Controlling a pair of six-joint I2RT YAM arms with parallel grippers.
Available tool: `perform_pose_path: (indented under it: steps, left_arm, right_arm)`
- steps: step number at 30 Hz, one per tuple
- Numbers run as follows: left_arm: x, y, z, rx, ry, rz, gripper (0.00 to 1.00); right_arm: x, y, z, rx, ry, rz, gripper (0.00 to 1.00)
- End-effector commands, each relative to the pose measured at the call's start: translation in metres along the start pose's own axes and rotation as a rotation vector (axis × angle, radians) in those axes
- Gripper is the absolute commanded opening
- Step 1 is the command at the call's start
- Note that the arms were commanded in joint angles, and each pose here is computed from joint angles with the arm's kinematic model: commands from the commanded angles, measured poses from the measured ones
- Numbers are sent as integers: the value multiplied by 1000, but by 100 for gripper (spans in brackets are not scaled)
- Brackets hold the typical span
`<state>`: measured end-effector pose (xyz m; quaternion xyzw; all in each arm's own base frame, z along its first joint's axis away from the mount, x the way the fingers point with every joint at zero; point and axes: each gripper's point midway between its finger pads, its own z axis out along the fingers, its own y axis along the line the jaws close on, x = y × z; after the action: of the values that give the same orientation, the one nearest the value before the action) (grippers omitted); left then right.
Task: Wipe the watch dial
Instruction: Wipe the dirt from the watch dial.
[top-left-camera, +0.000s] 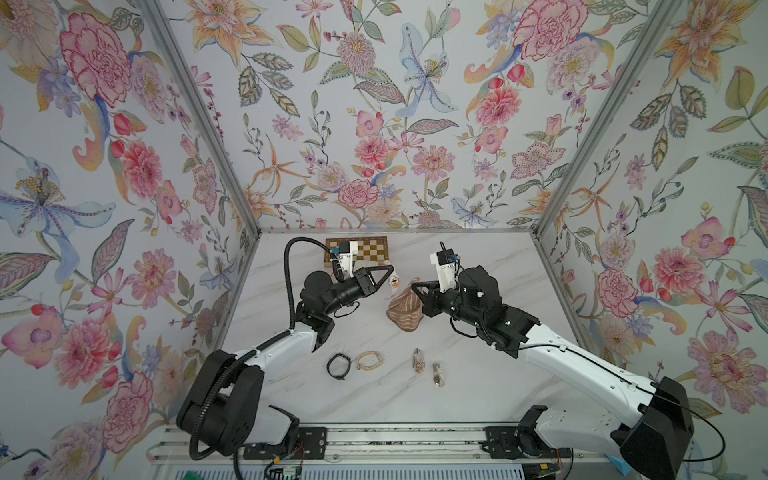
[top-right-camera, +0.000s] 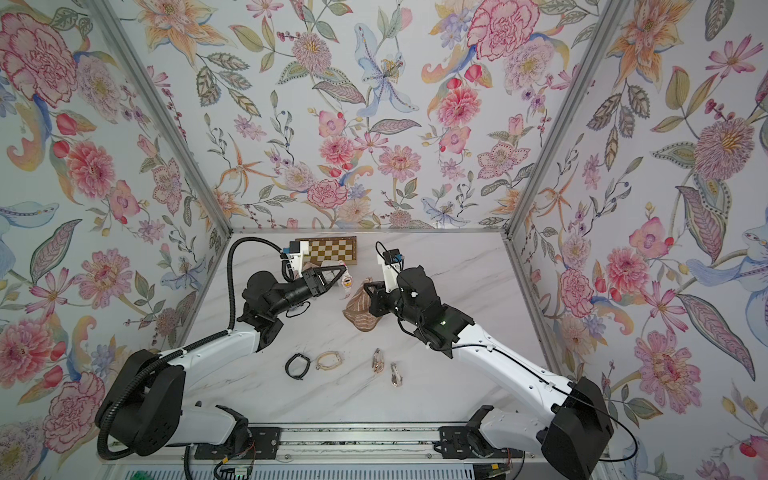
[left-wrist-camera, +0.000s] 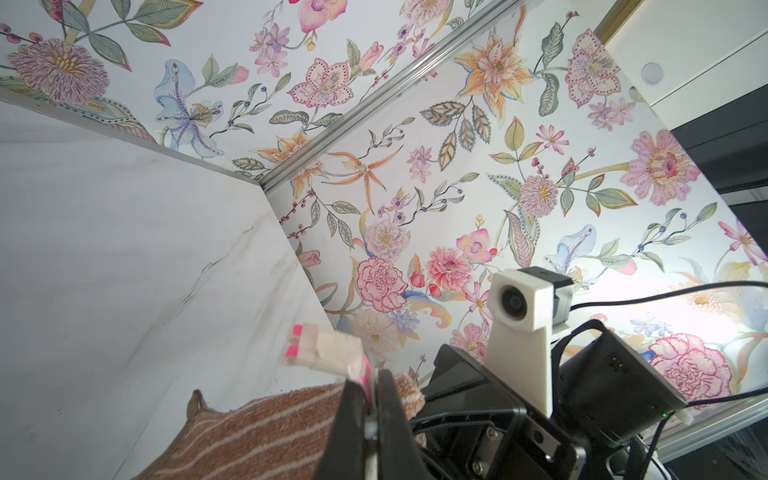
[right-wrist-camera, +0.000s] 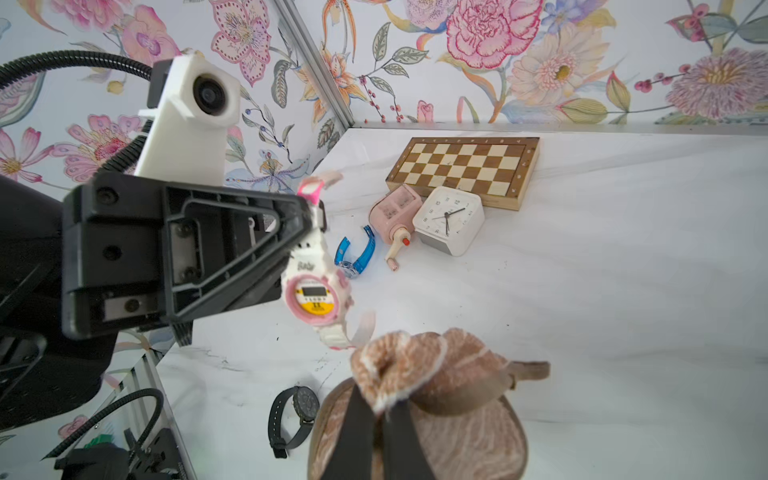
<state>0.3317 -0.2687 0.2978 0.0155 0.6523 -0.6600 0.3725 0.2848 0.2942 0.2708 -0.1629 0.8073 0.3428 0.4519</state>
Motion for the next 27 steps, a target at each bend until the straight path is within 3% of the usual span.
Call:
perform_pose_path:
  steps: [1, 7, 27]
  left_arm:
    - [0, -22, -1, 141, 7, -70, 0]
    - [2, -18, 1, 145, 16, -72, 0]
    - [17, -19, 2, 104, 62, -19, 0]
  right_arm:
    - [2, 6, -7, -30, 8, -21, 0]
    - [-9, 33, -7, -123, -1, -66, 0]
    - [-15, 53, 24, -193, 11, -50, 0]
